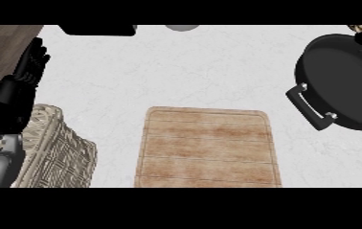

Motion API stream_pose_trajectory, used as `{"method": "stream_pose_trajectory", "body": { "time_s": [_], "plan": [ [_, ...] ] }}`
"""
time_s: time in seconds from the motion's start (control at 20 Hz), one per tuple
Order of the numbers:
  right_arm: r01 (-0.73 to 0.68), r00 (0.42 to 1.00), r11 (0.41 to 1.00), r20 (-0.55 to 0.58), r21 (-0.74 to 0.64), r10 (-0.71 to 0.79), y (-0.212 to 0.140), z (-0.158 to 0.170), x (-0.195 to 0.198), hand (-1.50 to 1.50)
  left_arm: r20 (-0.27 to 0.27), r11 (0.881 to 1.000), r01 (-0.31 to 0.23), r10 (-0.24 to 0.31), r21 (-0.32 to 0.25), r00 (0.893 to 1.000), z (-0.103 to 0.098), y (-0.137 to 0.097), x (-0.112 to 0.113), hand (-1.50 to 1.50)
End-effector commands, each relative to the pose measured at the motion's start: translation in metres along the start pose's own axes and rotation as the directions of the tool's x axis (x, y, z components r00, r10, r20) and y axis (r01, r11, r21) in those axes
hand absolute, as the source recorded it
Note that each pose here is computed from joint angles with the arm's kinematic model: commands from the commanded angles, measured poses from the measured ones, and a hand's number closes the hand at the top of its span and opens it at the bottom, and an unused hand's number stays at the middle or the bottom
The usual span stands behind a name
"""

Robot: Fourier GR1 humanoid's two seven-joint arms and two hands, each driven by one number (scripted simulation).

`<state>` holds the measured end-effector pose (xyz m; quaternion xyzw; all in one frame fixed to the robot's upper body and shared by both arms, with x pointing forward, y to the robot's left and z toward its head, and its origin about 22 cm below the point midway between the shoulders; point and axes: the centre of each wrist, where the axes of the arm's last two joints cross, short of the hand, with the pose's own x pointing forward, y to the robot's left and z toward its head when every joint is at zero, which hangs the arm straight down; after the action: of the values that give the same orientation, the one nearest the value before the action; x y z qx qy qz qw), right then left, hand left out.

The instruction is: Pick the cupcake from the cutting board and place it in the pot

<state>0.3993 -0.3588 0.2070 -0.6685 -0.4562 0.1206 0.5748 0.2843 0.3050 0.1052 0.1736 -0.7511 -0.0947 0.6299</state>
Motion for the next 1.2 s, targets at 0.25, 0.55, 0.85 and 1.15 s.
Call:
{"method": "stream_pose_trajectory", "body": {
  "time_s": [0.25, 0.55, 0.85, 1.15],
  "plan": [
    [0.111, 0.989, 0.991, -0.111, 0.073, -0.103, 0.027, -0.02, -0.042, -1.5, -0.267, 0.999, -0.004, -0.011, -0.053, 0.964, 0.032, -0.012, -0.054, 0.0],
    [0.238, 0.969, 0.965, -0.091, 0.108, -0.229, 0.037, -0.023, -0.048, -1.5, -0.266, 0.999, -0.002, -0.012, -0.054, 0.964, 0.029, -0.016, -0.057, 0.0],
    [0.389, 0.921, 0.92, -0.007, -0.036, -0.39, 0.029, -0.029, -0.042, -1.5, -0.264, 0.999, -0.012, 0.0, -0.043, 0.964, 0.025, -0.012, -0.052, 0.0],
    [0.643, 0.762, 0.747, 0.05, -0.169, -0.645, 0.017, -0.032, -0.034, -1.5, -0.281, 0.999, -0.005, -0.006, -0.036, 0.96, 0.033, -0.005, -0.058, 0.0]
  ]
}}
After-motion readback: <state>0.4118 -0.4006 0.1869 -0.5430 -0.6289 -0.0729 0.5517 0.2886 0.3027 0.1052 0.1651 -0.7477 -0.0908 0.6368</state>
